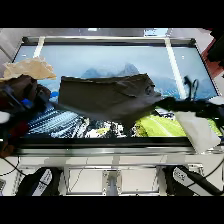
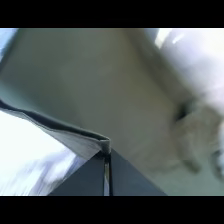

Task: Fold the shirts.

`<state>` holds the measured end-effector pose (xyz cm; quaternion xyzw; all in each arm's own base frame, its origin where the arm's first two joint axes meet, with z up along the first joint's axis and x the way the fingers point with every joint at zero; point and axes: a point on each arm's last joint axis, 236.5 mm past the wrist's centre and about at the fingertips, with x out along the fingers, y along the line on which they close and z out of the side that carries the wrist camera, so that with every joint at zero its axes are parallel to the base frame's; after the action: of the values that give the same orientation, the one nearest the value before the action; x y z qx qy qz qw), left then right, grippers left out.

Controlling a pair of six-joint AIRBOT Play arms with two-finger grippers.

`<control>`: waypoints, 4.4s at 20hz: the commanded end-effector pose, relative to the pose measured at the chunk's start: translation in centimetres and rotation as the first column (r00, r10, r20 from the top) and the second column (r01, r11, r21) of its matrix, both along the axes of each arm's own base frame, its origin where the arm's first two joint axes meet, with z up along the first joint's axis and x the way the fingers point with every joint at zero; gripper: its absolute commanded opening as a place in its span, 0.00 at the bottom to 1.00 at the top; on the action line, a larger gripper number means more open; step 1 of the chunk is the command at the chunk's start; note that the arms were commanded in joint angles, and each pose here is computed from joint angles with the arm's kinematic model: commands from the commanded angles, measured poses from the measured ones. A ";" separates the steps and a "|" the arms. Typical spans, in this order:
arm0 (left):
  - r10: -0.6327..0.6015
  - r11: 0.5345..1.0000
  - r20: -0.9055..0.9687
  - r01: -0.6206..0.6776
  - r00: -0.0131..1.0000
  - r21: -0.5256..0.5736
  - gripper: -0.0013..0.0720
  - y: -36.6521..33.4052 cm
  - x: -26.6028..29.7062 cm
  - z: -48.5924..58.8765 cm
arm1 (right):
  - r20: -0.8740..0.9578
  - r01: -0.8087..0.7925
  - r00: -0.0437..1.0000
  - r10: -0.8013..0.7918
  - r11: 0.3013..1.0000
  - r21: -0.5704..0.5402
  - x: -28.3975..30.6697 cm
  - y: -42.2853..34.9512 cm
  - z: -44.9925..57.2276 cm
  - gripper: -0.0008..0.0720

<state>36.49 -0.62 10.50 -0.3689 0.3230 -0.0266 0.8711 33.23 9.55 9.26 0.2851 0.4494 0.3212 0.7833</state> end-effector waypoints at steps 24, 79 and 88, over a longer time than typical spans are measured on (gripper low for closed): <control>-0.344 0.888 0.074 0.298 0.936 0.350 0.03 -3.7 5.6 14.3 | 0.388 0.056 0.921 0.038 0.972 -0.227 7.9 -1.6 17.2 0.04; -0.163 0.771 -0.708 0.536 0.687 0.343 0.75 0.9 -9.6 -13.1 | -0.649 -0.137 0.757 -0.078 0.952 -0.274 -12.8 -5.3 -16.6 0.39; -0.225 0.812 -0.658 0.512 0.719 0.281 0.75 -1.6 -9.5 -11.9 | -0.740 -0.115 0.672 0.025 0.991 -0.071 -18.3 -0.1 -19.0 0.39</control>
<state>27.11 -1.60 -1.44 -0.0646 0.6466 -0.0054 0.7601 16.07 8.23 -9.39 0.3092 0.7547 0.1744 0.5517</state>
